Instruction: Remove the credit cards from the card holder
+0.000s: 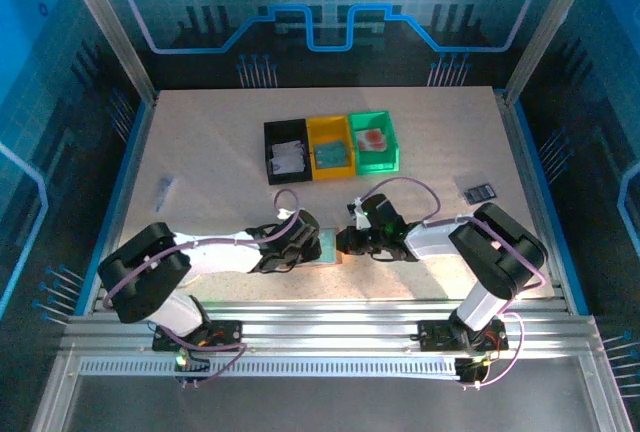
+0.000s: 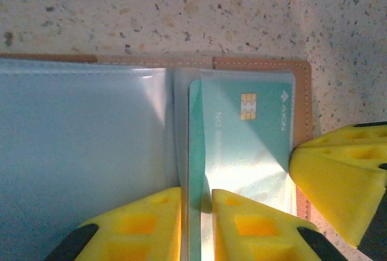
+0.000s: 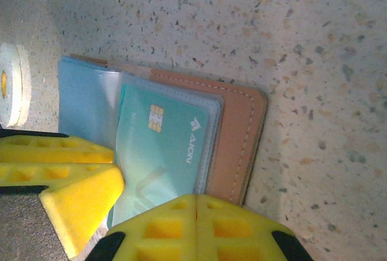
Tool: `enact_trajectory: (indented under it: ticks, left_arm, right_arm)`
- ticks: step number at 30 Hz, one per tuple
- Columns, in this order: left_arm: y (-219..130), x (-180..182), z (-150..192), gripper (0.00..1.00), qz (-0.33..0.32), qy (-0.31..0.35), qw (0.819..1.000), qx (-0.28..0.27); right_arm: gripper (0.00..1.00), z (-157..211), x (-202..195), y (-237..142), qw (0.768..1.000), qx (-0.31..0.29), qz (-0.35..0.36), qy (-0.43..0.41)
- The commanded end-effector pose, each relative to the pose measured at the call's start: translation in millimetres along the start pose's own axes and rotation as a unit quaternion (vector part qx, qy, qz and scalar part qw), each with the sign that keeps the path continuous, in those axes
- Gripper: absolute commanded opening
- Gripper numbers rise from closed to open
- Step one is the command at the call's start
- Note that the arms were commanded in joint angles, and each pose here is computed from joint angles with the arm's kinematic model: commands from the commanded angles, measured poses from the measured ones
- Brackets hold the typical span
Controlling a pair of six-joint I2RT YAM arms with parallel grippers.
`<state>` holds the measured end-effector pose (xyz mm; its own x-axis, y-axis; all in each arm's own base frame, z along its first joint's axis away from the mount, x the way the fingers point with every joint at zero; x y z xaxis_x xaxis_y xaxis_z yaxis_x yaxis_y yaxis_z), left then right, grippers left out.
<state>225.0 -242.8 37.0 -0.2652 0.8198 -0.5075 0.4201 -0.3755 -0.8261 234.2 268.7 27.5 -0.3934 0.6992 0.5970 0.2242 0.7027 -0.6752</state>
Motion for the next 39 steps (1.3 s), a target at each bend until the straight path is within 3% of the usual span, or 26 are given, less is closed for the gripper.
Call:
enact_trajectory:
  ticks: [1, 7, 21, 32, 39]
  left_arm:
    - [-2.8, -8.5, 4.0, 0.19, 0.032, -0.006, 0.999, 0.006]
    - [-8.0, -15.2, 2.7, 0.14, 0.053, -0.007, 0.999, 0.003]
    - [-18.9, -24.3, -0.6, 0.14, 0.106, -0.014, 0.994, -0.012]
    - [-25.3, -30.0, -5.2, 0.06, 0.129, -0.016, 0.991, -0.026]
    - [-22.9, -33.0, -3.9, 0.11, 0.135, -0.018, 0.99, -0.021]
  right_arm:
    - [0.0, 58.1, -24.7, 12.6, 0.994, 0.093, 0.058, 0.022]
    - [0.0, 57.0, -20.8, 12.8, 0.994, 0.093, 0.058, 0.018]
    - [0.0, 56.3, -7.1, 15.8, 0.994, 0.101, 0.048, 0.003]
    - [0.0, 58.8, 2.2, 21.1, 0.993, 0.111, 0.034, -0.006]
    - [0.0, 59.9, 8.1, 22.4, 0.993, 0.115, 0.023, -0.009]
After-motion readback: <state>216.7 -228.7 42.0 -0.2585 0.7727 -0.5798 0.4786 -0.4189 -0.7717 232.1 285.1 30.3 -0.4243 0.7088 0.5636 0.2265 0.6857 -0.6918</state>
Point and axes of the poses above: each hand's point on the last joint's axis, 136 mm out from that joint toward the fingers, its own y axis out along the fingers, its own x axis along the line the jaws close on, z = x × y, the point moved 2 cm from there along -y, back along the fingers, and after that the axes turned 11 degrees about -y, right-handed, at the moved point
